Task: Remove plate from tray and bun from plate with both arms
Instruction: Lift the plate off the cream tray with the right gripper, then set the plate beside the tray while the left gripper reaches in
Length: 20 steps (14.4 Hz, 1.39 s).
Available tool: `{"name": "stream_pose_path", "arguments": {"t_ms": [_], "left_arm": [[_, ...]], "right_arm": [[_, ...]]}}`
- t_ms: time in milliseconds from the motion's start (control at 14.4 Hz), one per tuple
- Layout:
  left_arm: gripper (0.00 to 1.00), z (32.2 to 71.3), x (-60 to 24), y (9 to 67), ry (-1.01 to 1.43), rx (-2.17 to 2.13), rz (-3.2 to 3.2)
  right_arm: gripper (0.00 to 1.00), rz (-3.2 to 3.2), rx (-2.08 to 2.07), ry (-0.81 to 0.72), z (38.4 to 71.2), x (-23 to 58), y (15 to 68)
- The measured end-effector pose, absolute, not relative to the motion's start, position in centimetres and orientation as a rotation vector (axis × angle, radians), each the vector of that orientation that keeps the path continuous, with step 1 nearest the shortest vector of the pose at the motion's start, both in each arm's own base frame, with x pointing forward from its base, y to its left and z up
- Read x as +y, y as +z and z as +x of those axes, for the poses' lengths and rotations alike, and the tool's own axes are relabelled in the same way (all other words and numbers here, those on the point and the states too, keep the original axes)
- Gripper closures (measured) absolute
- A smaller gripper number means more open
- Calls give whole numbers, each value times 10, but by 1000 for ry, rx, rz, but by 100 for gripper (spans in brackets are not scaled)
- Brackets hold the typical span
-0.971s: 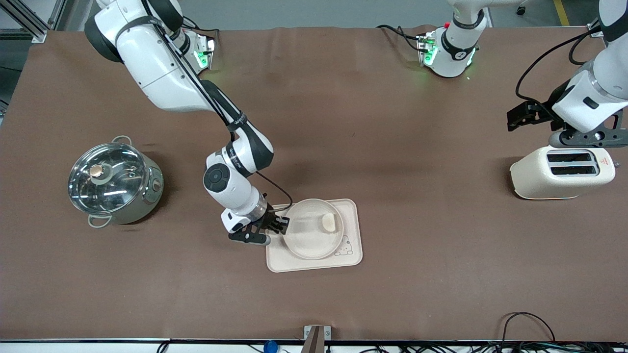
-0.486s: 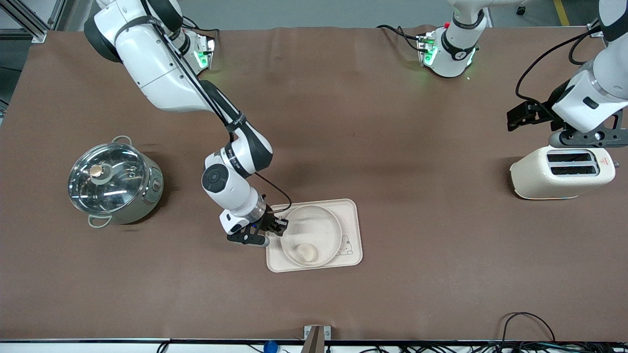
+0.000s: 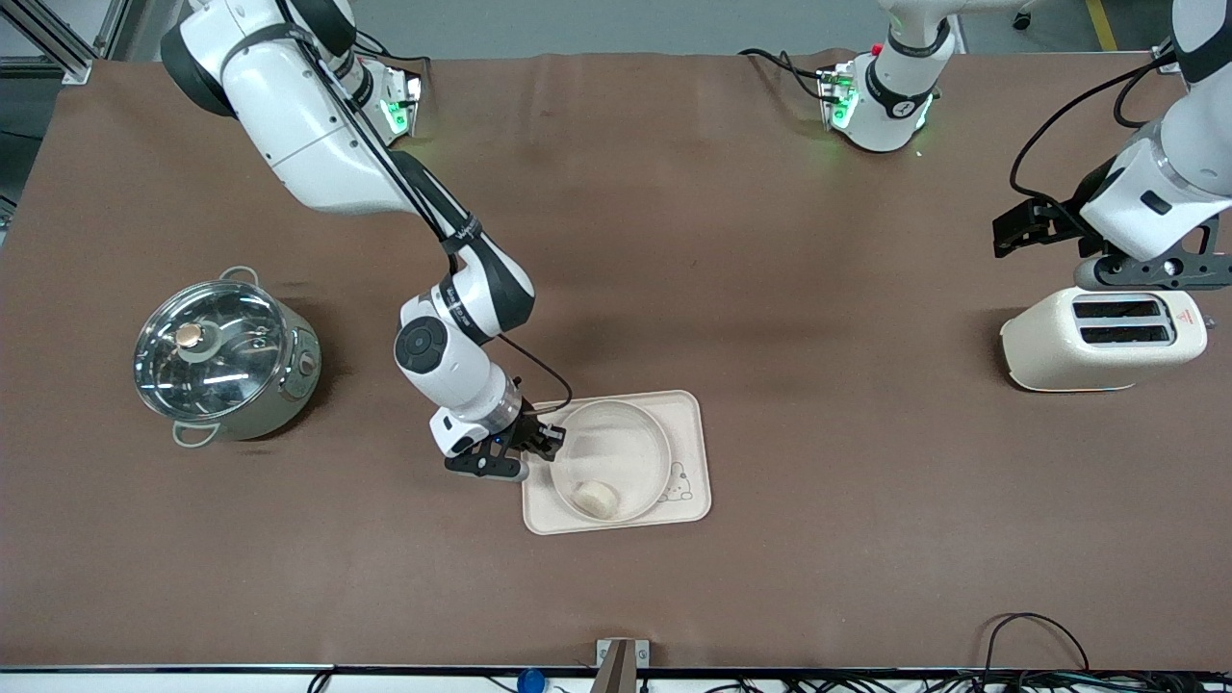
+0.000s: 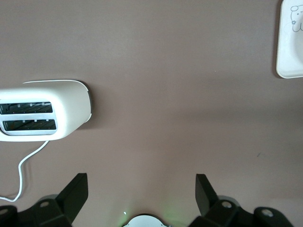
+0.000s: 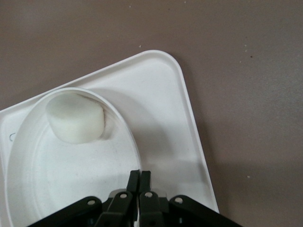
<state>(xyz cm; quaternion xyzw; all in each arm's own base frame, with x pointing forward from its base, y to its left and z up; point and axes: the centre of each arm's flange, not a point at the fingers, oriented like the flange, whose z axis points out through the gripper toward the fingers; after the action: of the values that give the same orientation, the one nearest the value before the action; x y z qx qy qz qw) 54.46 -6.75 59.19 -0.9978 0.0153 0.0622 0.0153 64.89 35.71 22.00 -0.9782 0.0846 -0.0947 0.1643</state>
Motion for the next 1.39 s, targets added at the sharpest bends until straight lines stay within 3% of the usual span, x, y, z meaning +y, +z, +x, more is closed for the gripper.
{"name": "stream_pose_path", "arguments": {"t_ms": [416, 1040, 1387], "left_arm": [[0, 544, -68, 589, 201, 50, -3104], [0, 543, -75, 586, 212, 68, -3101], [0, 539, -101, 586, 209, -4, -3093]], "right_arm": [[97, -2794, 205, -279, 617, 356, 244], [97, -2766, 61, -298, 482, 364, 219], [97, -2772, 24, -299, 441, 354, 207]]}}
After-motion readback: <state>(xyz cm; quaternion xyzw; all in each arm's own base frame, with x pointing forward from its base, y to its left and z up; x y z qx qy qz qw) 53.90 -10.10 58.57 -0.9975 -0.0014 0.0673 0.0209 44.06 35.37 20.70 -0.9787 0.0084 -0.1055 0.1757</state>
